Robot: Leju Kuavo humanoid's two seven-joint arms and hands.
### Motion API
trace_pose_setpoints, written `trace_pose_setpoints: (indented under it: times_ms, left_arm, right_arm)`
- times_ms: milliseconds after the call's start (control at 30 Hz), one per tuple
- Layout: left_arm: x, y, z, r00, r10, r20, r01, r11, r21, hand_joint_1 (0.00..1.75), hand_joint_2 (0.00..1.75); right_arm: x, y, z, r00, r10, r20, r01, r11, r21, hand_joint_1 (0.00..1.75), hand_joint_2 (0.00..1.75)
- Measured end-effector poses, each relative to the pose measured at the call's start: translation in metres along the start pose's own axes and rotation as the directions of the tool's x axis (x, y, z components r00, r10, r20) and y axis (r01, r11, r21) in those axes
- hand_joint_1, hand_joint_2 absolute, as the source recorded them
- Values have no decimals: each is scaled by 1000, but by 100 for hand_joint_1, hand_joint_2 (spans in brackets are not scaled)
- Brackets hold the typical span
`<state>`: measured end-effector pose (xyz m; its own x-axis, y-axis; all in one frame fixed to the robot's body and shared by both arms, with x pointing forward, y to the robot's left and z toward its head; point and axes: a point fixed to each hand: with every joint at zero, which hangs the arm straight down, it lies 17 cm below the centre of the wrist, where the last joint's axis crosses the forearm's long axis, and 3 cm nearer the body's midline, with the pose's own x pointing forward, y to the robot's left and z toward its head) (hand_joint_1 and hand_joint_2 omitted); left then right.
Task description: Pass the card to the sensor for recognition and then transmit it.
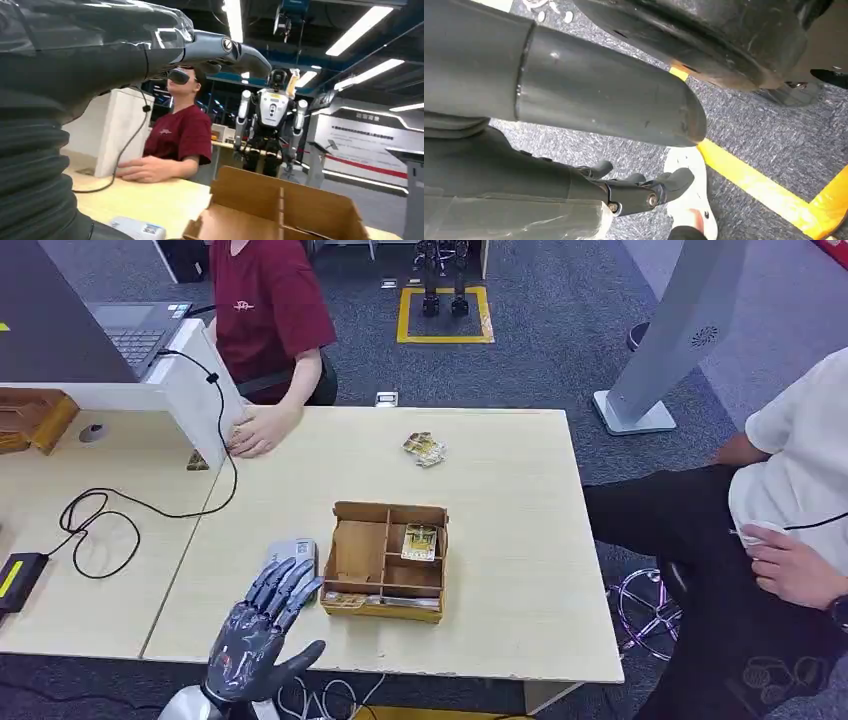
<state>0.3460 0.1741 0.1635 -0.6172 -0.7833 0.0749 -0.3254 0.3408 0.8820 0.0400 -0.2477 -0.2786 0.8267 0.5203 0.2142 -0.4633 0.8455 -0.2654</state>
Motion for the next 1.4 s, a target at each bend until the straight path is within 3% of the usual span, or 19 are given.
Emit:
trace_pose_setpoints:
  times_ms: [467,967,1400]
  left_arm:
    - [31,-30,-8,998,44,35,-43,998,-37,0,175]
    - [16,-67,-17,997,27,-66,-33,996,-80,0,175]
    - [9,-87,-16,995,-34,-99,22,993,-118,0,175]
  right_arm:
    - [1,0,0,1000,2,1,-2,1000,2,0,0]
    - [4,-1,-1,1000,19,2,-19,1000,4,0,0]
    - [3,-1,-1,999,34,-1,-34,999,7,0,0]
